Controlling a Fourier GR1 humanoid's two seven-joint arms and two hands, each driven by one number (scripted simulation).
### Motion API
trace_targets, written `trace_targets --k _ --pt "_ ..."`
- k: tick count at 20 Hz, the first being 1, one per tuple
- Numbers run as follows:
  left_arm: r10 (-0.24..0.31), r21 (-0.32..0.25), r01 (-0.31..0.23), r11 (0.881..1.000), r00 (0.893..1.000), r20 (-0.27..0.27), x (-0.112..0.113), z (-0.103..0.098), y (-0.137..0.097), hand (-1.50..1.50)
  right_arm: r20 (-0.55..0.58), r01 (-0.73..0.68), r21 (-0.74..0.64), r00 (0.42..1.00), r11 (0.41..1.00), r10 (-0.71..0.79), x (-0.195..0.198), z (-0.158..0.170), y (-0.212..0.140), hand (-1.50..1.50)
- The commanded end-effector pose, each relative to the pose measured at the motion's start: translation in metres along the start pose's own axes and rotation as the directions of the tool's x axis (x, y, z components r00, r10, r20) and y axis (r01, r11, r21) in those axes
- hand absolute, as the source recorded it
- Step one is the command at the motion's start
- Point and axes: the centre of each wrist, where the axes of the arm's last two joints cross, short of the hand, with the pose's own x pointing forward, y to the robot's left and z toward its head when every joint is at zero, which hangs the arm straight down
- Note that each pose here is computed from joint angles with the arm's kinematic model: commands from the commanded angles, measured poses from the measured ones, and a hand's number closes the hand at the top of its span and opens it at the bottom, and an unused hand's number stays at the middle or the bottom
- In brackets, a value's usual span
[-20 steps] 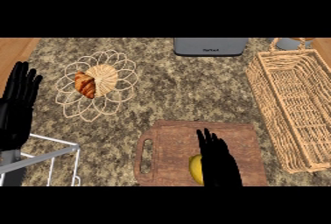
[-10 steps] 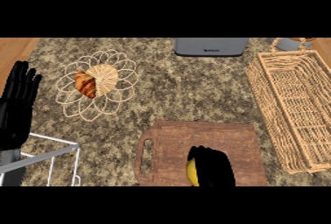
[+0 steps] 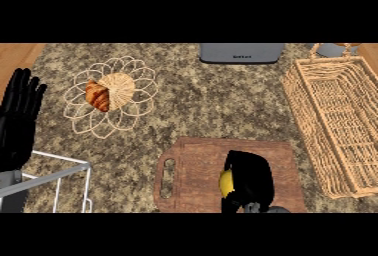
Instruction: Pick the lemon from the cutting board and place it in the basket
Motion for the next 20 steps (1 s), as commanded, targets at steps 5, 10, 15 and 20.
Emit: trace_targets --k 5,10,15,20 --pt "0.089 -0.034 -0.090 0.995 0.996 -0.032 -0.006 0.012 -0.013 0.00 -0.569 0.194 -0.245 0.765 0.950 -0.303 -0.051 -0.080 -0.049 1.50" --pt "0.113 -0.063 -0.116 0.991 0.993 -0.035 -0.004 0.012 -0.021 0.00 -0.614 0.169 -0.454 0.652 0.875 -0.445 -0.053 -0.111 -0.095 1.50" --pt "0.137 -0.114 -0.139 0.984 0.990 -0.028 -0.001 0.007 -0.035 0.00 -0.497 0.173 -0.674 0.613 0.718 -0.614 -0.038 -0.121 -0.153 1.50" --pt "0.144 -0.138 -0.147 0.979 0.989 -0.031 0.000 0.004 -0.041 0.00 -0.370 0.088 -0.835 0.641 0.544 -0.672 -0.014 -0.120 -0.201 1.50"
